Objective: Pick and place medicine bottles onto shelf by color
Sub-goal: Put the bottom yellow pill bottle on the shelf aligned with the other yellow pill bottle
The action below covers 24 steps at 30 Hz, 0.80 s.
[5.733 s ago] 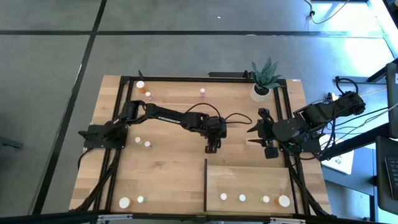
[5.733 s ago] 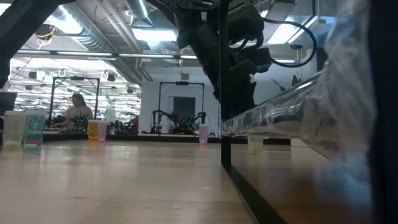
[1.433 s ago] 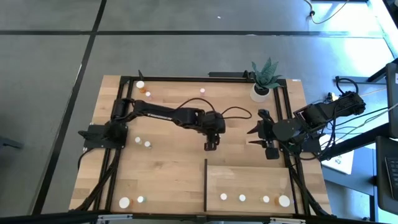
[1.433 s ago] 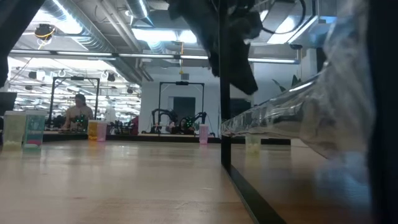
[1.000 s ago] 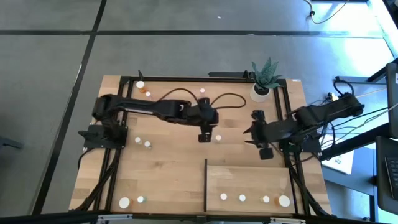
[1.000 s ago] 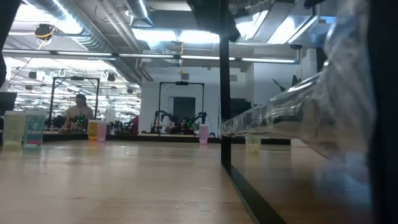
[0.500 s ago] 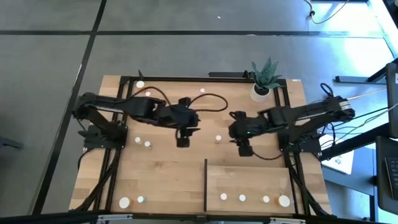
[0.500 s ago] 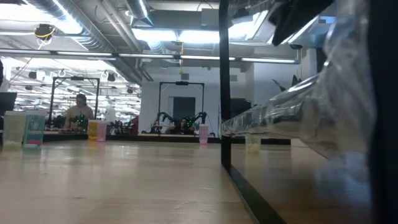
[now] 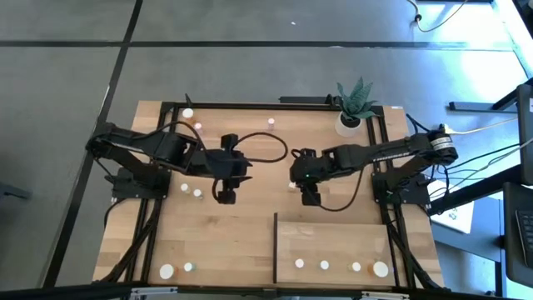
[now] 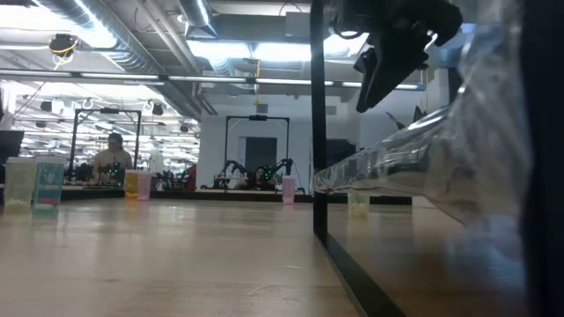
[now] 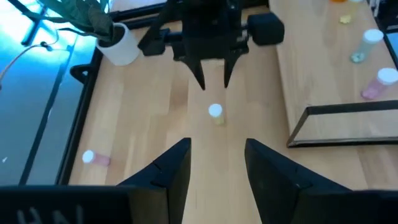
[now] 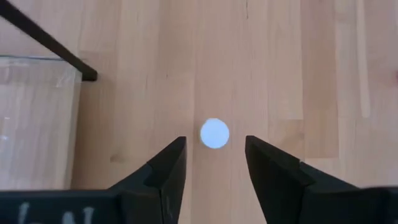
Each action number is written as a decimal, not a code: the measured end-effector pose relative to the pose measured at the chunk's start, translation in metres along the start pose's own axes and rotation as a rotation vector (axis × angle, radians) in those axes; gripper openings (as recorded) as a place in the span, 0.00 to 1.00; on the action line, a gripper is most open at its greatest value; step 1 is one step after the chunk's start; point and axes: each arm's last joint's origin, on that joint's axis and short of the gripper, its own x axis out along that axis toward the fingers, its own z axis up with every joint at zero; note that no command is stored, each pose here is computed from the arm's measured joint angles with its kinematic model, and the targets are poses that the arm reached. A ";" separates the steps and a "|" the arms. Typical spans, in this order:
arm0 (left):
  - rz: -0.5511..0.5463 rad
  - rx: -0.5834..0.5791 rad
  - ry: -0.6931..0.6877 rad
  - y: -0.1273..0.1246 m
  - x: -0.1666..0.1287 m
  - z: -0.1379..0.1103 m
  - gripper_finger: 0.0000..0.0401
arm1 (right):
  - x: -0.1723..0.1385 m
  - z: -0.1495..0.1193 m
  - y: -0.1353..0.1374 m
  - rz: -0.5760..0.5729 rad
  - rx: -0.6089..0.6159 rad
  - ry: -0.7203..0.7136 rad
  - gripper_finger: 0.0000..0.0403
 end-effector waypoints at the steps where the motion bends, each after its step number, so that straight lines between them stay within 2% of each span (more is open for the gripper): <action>1: 0.006 0.003 0.009 -0.001 -0.001 -0.001 0.36 | 0.001 0.000 -0.001 -0.001 0.007 0.003 0.42; 11: 0.001 0.014 0.022 -0.006 -0.004 -0.004 0.36 | 0.019 0.001 0.001 0.008 -0.002 0.045 0.58; 15: 0.002 -0.002 0.025 -0.006 -0.004 -0.004 0.36 | 0.032 0.002 0.001 0.013 -0.044 0.066 0.58; 24: 0.002 -0.005 0.026 -0.006 -0.004 -0.004 0.36 | 0.056 -0.001 -0.018 -0.002 -0.047 0.135 0.56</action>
